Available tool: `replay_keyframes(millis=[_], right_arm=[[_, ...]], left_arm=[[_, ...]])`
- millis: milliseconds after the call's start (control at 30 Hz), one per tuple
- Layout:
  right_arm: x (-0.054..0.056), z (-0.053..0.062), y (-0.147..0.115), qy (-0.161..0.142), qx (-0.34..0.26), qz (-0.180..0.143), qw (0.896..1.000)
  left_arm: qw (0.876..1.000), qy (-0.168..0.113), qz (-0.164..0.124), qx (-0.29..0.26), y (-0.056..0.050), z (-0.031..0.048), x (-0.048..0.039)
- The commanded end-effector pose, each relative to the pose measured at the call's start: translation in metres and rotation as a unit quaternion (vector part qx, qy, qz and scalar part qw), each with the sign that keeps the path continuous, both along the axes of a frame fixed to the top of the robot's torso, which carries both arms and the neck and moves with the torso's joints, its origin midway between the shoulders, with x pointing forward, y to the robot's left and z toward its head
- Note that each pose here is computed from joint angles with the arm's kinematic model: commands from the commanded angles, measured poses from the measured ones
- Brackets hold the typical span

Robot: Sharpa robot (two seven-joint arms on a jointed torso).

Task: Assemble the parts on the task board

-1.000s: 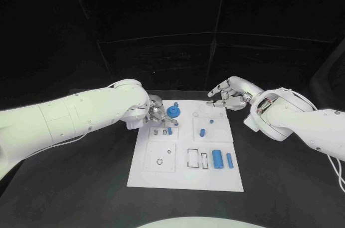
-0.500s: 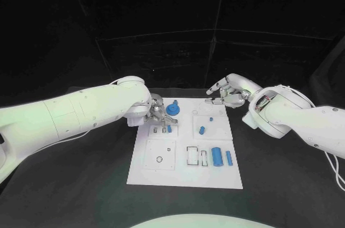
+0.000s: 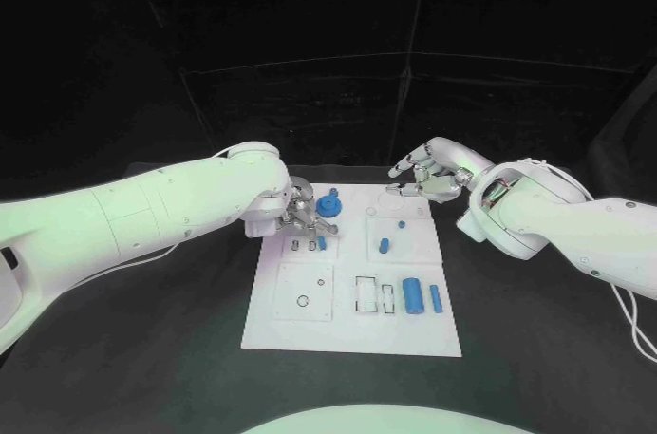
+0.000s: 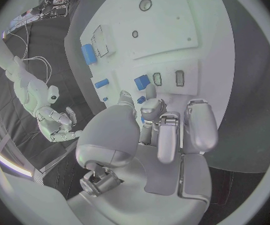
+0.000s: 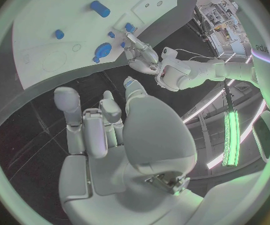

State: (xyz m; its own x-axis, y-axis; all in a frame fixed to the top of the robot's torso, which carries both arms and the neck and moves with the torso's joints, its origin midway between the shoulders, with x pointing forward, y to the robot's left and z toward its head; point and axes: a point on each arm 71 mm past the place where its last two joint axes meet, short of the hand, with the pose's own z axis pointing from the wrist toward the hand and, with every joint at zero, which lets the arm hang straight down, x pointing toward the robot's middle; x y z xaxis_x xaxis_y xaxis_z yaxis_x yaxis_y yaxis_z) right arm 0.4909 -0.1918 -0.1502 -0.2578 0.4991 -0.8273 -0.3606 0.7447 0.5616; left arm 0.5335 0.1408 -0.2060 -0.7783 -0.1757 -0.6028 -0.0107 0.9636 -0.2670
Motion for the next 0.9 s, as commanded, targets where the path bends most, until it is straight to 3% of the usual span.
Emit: replay_keyframes(millis=[33, 900], right_arm=[[0.0004, 0.0023, 0.0011, -0.007, 0.006, 0.002, 1.000], [0.0034, 0.0011, 0.0028, -0.004, 0.013, 0.001, 1.000]], left_arm=[[1.000, 0.007, -0.007, 0.010, -0.0002, -0.0004, -0.0001], [1.000, 0.019, -0.017, 0.018, -0.0086, -0.0079, 0.0022]])
